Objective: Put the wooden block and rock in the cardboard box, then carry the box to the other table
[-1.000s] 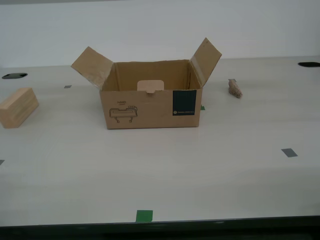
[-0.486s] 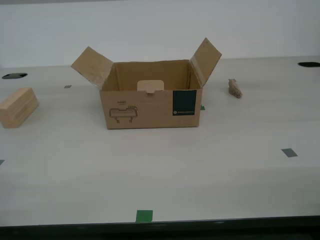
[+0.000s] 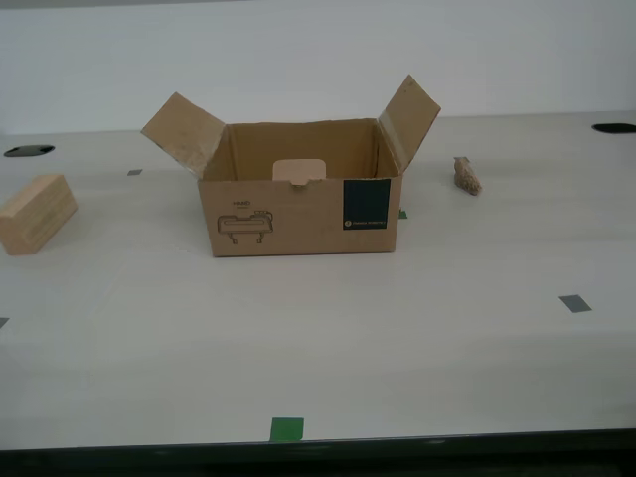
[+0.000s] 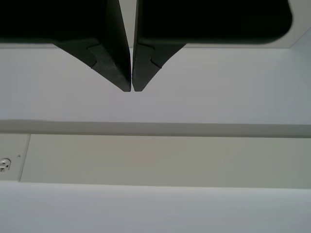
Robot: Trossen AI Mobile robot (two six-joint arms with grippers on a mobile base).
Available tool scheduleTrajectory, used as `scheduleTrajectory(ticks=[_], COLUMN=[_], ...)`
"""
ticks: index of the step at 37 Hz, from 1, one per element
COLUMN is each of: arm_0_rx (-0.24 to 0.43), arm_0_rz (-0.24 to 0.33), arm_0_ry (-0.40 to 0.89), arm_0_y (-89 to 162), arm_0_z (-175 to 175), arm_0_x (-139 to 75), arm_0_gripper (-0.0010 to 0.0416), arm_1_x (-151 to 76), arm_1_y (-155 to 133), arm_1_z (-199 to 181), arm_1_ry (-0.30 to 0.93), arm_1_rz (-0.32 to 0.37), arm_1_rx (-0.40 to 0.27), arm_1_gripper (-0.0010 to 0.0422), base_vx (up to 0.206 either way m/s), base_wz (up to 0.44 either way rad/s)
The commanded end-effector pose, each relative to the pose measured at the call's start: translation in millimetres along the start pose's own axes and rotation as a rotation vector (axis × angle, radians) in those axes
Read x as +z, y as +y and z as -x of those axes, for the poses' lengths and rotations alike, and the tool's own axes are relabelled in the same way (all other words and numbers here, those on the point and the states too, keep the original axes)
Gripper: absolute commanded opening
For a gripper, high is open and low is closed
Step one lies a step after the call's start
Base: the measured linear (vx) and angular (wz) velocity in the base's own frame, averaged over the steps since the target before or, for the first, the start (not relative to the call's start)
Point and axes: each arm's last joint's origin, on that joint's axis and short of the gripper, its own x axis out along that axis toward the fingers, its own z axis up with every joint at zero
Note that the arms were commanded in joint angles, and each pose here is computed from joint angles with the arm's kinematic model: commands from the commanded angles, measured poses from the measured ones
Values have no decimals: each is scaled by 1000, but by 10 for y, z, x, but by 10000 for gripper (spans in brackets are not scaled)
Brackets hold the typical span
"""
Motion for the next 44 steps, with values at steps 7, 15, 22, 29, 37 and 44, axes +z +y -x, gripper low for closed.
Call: scheduleTrajectory(ticks=[7,15,22,29,37,44], arm_0_rx=[0,0,0,0,0,0], arm_0_rz=[-1,-1,-1,-1,-1,-1], arm_0_ry=[-3,-3,-3,-3,-3,-3], arm_0_y=[1,1,1,1,1,1], arm_0_z=[-1,-1,-1,-1,-1,-1], arm_0_x=[4,4,4,4,4,4], arm_0_gripper=[0,0,0,0,0,0], arm_1_x=[7,7,7,7,7,7], arm_1_y=[0,0,0,0,0,0], arm_1_z=[0,0,0,0,0,0], arm_1_ry=[-6,-6,-6,-6,-6,-6], arm_1_rz=[-1,-1,-1,-1,-1,-1], arm_1_rx=[-2,-2,-2,-2,-1,-1], arm_1_gripper=[0,0,0,0,0,0], base_vx=[0,0,0,0,0,0], base_wz=[0,0,0,0,0,0])
